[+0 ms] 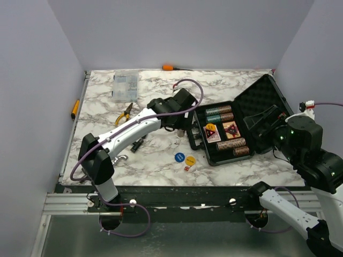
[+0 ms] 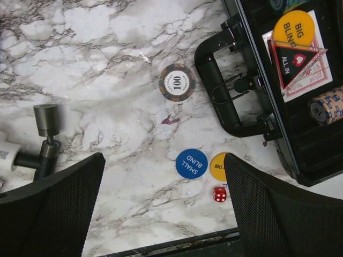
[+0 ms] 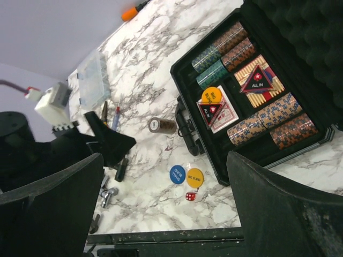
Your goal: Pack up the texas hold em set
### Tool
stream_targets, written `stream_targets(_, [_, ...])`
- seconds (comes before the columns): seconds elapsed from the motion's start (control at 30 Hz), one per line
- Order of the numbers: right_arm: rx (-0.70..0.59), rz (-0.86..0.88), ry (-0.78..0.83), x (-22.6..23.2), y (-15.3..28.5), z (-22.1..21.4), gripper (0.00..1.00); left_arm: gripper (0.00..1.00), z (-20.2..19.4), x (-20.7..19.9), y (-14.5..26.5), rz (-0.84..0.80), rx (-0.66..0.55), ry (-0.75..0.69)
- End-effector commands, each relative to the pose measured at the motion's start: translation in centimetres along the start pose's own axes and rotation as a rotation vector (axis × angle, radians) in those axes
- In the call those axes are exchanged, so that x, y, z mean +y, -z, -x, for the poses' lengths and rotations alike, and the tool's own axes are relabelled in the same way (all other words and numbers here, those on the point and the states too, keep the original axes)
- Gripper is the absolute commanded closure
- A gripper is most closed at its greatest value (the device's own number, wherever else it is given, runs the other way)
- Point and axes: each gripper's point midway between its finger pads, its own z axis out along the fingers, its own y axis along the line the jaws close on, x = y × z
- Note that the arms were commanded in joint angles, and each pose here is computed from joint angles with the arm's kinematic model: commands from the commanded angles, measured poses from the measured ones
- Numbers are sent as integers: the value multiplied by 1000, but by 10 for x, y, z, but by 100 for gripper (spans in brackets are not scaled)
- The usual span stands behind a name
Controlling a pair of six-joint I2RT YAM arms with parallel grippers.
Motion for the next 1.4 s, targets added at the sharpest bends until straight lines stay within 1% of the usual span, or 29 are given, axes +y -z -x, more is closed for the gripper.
stream_targets(0.0, [-1,74,61,12,3,2,0,9,-11,-12,-20,-29,78,-131])
stream_targets(0.17, [4,85,94,14,1,1,0,9,-16,-18,-40,-37,128,-159])
stream_targets(0.37, [5,80,107,16,-5,0,0,9,-16,-16,-56,-39,165,-144])
stream_targets(0.6, [-3,58,112,12,-9,1,0,16,-14,-11,-74,-48,203,-123])
stream_targets(0.93, [-27,30,126,7,-12,4,0,23,-11,-11,-98,-54,238,-86])
stream_targets(1.07, [-29,27,129,7,-14,4,0,28,-16,-12,-106,-53,260,-91])
stream_targets(1.37, [-33,17,140,6,-18,4,0,29,-23,-12,-117,-54,284,-93])
